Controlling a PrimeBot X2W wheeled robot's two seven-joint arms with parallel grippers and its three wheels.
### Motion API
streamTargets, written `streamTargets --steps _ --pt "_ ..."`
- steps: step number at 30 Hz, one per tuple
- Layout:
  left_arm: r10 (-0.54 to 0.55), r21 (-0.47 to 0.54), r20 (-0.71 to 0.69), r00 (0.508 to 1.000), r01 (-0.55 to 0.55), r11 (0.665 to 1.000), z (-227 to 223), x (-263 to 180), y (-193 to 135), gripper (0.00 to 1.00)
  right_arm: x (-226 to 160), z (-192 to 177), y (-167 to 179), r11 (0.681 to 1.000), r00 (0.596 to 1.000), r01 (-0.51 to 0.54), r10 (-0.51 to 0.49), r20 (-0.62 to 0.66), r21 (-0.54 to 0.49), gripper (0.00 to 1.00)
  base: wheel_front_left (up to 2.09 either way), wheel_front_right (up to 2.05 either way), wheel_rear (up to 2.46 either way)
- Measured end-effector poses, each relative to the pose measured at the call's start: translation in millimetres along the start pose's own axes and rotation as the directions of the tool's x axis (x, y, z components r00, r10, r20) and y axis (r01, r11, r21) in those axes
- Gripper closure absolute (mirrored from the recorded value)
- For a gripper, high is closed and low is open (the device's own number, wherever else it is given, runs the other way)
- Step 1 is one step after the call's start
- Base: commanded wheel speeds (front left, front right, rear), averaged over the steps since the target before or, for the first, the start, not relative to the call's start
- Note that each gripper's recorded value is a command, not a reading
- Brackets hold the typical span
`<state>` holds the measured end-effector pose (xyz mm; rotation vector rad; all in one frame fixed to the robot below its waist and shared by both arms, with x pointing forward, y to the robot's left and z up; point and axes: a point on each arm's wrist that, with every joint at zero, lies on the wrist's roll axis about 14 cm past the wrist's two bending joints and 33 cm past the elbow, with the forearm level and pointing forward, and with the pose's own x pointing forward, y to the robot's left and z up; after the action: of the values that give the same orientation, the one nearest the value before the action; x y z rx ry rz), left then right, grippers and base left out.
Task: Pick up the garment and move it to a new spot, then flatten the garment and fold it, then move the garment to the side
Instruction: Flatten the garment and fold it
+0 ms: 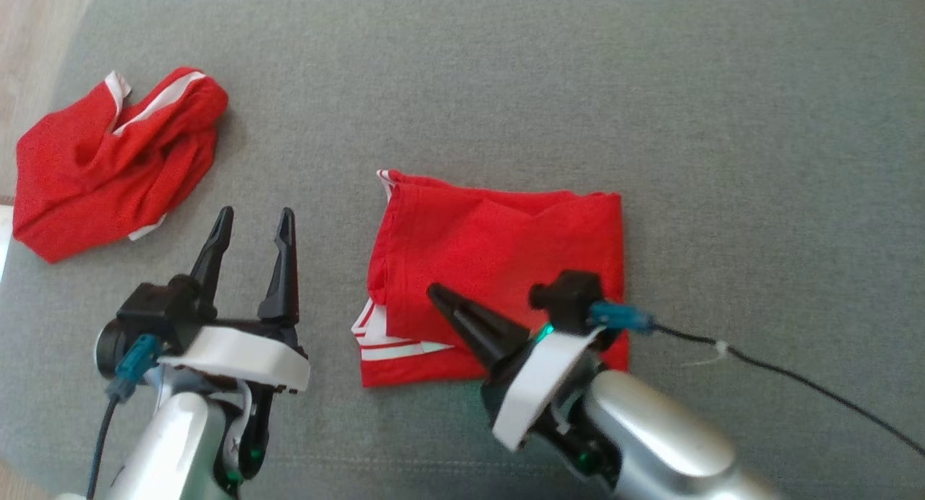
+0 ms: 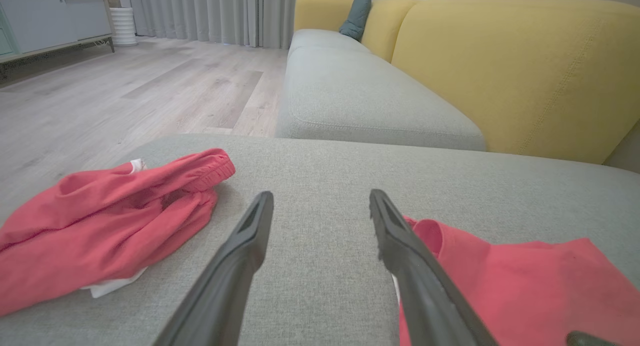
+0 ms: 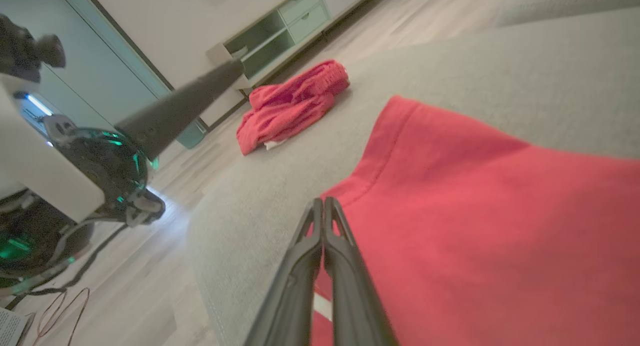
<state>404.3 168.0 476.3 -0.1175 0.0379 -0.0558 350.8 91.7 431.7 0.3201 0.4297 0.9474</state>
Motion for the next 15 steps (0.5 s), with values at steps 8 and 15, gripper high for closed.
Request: streamTargets --steps 8,15 --pt "-0.003 0.006 0.032 0.999 0.003 1.000 11.0 -1.5 -1.8 0.00 -45.4 76.0 -68.1 0.973 0.941 0.226 -0.206 0.267 -0.045 1.00 0.00 0.00 0.00" --pt "-0.022 0.022 0.040 0.999 0.021 1.000 14.4 -10.4 -6.4 0.00 -134.4 98.2 -138.1 0.833 0.774 0.552 -0.501 0.388 -0.025 0.00 0.00 0.00 0.00"
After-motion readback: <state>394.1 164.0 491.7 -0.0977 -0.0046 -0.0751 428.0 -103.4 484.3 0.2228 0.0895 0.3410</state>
